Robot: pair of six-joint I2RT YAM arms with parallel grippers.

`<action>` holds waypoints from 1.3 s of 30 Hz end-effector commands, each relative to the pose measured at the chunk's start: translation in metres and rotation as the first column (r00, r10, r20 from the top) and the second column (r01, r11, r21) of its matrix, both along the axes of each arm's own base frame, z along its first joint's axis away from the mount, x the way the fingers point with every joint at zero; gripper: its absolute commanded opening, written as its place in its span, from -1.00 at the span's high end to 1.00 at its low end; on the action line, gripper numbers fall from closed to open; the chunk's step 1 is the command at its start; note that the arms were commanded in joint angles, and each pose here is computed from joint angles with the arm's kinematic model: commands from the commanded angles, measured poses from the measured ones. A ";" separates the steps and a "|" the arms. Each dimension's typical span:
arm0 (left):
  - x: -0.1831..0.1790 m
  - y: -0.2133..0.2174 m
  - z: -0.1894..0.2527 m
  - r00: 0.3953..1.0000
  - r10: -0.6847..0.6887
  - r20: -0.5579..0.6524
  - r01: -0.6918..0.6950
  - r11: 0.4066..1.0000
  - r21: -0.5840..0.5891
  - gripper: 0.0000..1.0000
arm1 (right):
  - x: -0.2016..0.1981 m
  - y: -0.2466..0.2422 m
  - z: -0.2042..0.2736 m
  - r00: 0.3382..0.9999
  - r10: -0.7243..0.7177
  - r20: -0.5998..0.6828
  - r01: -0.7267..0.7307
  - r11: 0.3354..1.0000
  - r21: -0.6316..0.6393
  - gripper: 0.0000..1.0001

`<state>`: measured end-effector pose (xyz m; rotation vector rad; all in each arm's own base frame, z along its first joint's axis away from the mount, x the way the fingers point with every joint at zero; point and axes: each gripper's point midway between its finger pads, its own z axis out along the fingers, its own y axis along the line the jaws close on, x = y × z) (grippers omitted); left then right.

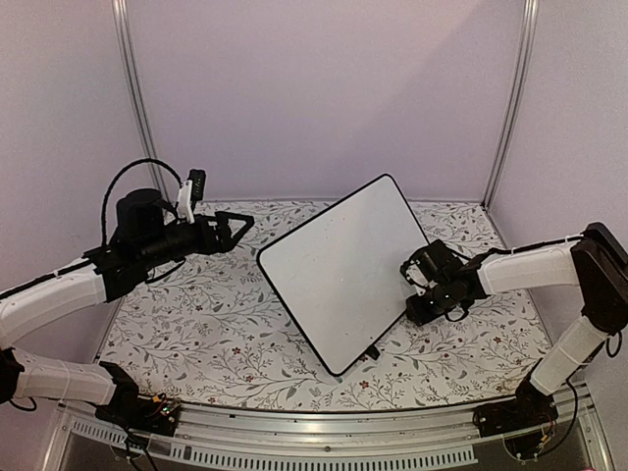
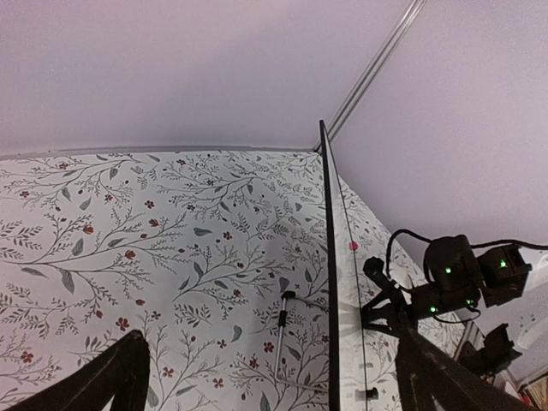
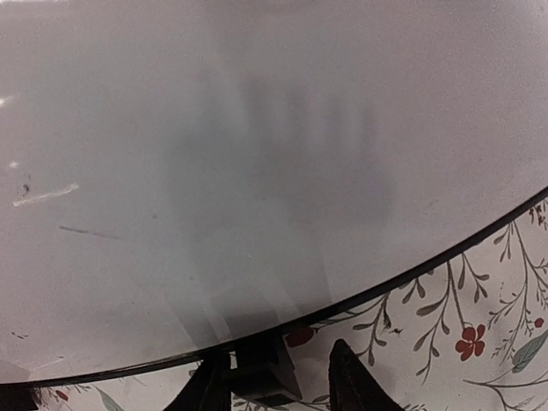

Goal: Erase the whiteboard
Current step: Move the whiteboard to the center of the board.

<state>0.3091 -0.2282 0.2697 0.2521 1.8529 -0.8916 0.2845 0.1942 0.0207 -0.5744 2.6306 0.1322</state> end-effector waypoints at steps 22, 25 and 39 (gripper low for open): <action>0.004 0.019 0.011 0.996 0.081 0.035 -0.081 0.996 -0.024 -0.99 | 0.029 0.107 -0.030 0.945 -0.323 0.052 0.321 0.946 0.049 0.95; 0.003 0.020 0.013 0.995 0.086 0.041 -0.085 0.996 -0.026 -0.99 | 0.044 0.117 -0.037 0.926 -0.370 0.068 0.368 0.929 0.047 0.95; 0.002 0.021 0.015 0.995 0.085 0.045 -0.084 0.996 -0.031 -0.99 | 0.088 0.123 -0.043 0.885 -0.439 0.157 0.448 0.894 -0.027 0.39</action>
